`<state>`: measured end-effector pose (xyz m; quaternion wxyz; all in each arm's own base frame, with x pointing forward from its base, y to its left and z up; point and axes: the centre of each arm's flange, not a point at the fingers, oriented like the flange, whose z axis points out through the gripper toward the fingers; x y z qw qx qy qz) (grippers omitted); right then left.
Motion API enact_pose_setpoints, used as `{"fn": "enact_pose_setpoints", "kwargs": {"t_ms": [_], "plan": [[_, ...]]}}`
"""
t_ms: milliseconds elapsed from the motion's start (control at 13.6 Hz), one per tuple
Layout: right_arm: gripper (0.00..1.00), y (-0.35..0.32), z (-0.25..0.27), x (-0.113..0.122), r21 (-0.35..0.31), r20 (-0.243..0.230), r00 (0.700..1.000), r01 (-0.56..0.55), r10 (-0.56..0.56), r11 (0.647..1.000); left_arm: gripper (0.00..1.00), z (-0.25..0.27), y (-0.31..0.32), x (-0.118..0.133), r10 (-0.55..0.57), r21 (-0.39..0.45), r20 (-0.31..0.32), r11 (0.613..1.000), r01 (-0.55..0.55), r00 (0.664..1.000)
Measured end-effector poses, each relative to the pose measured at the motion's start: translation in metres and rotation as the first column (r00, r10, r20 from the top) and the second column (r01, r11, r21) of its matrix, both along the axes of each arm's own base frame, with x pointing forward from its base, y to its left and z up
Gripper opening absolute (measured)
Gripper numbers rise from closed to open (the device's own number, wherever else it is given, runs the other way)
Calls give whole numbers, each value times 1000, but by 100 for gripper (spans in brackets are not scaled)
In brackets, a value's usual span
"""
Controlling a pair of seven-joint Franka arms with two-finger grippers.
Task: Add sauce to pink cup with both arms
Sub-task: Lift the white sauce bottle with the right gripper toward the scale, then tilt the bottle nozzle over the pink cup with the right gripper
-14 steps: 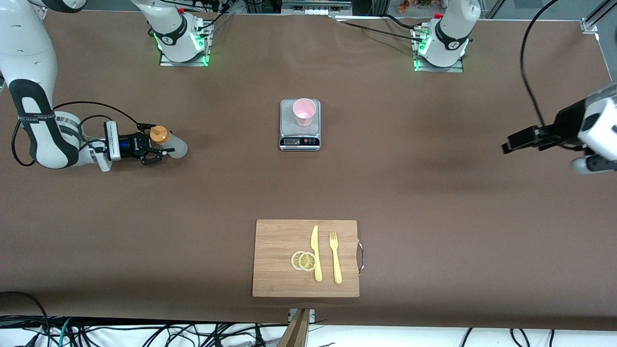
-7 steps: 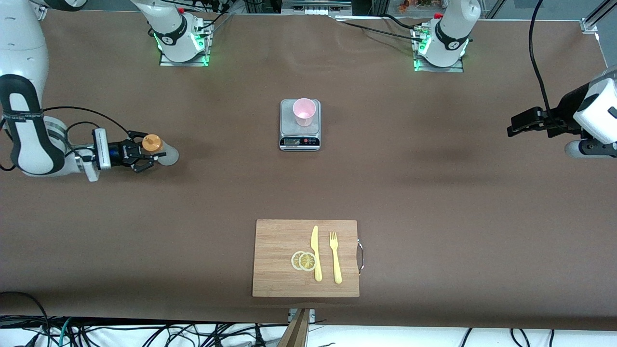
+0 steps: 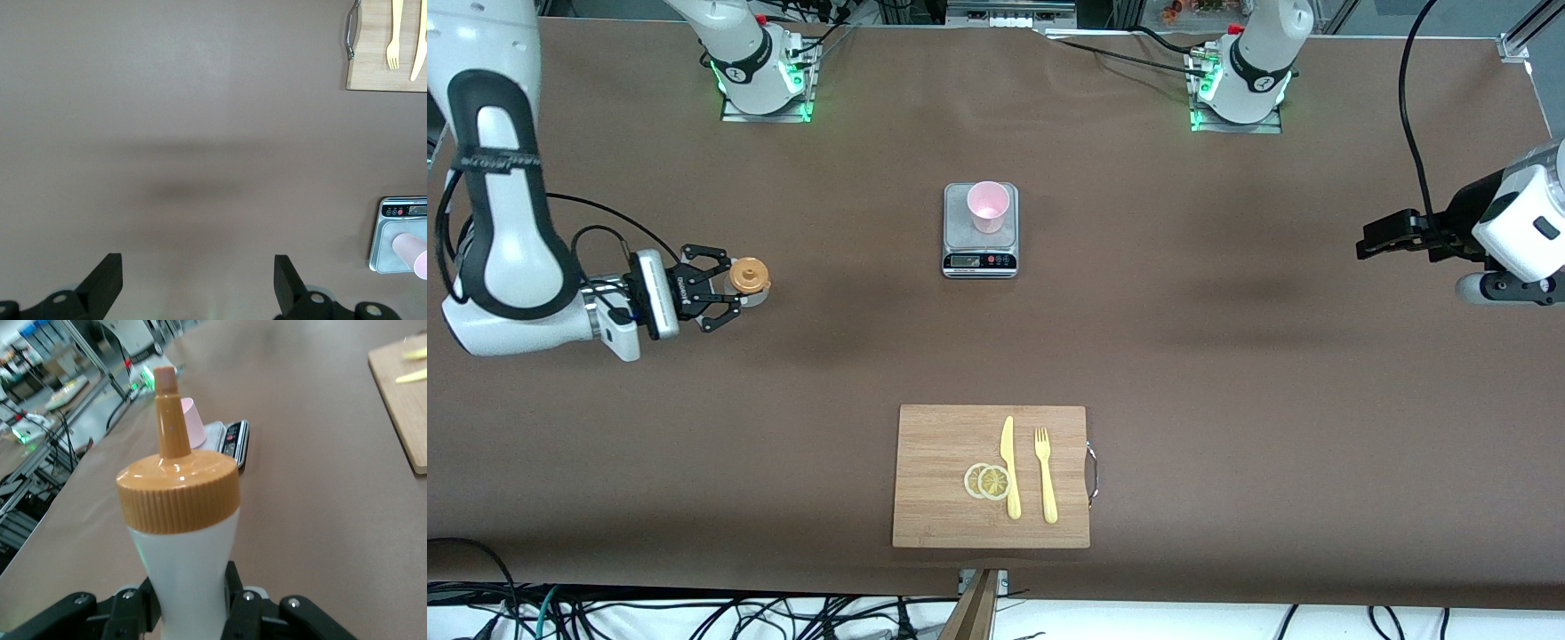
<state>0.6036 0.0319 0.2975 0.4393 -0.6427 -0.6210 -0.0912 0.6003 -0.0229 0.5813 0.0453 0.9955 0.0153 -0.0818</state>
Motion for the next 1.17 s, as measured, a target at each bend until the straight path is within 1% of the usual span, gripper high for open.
{"fn": "enact_pose_setpoints", "kwargs": {"t_ms": [147, 220, 367, 514, 661, 881, 1028, 1174], "plan": [[37, 38, 27, 3, -141, -8, 999, -38, 37, 989, 100, -1, -1, 0, -2, 0, -1, 1000, 2, 1000], [37, 57, 39, 3, -215, -2, 998, -58, 59, 975, 100, -1, -2, 0, -4, -1, -1, 1000, 4, 1000], [37, 97, 54, -6, -349, -7, 994, -106, 110, 931, 100, -1, -4, 0, -9, -1, -2, 1000, 9, 1000], [37, 146, 61, -19, -453, -24, 990, -134, 139, 881, 100, -2, -6, 1, -12, -2, -4, 1000, 12, 1000], [37, 199, 59, -36, -531, -31, 987, -150, 158, 834, 100, -4, -6, 1, -12, -2, -6, 1000, 12, 1000], [37, 261, 59, -62, -604, -21, 984, -154, 177, 782, 100, -5, -5, 2, -10, -2, -8, 1000, 10, 1000], [37, 295, 57, -82, -670, -19, 982, -153, 189, 726, 100, -5, -6, 2, -10, -2, -8, 1000, 10, 1000], [37, 320, 55, -99, -709, -19, 979, -155, 202, 688, 100, -5, -5, 2, -10, -2, -8, 1000, 10, 1000]]}}
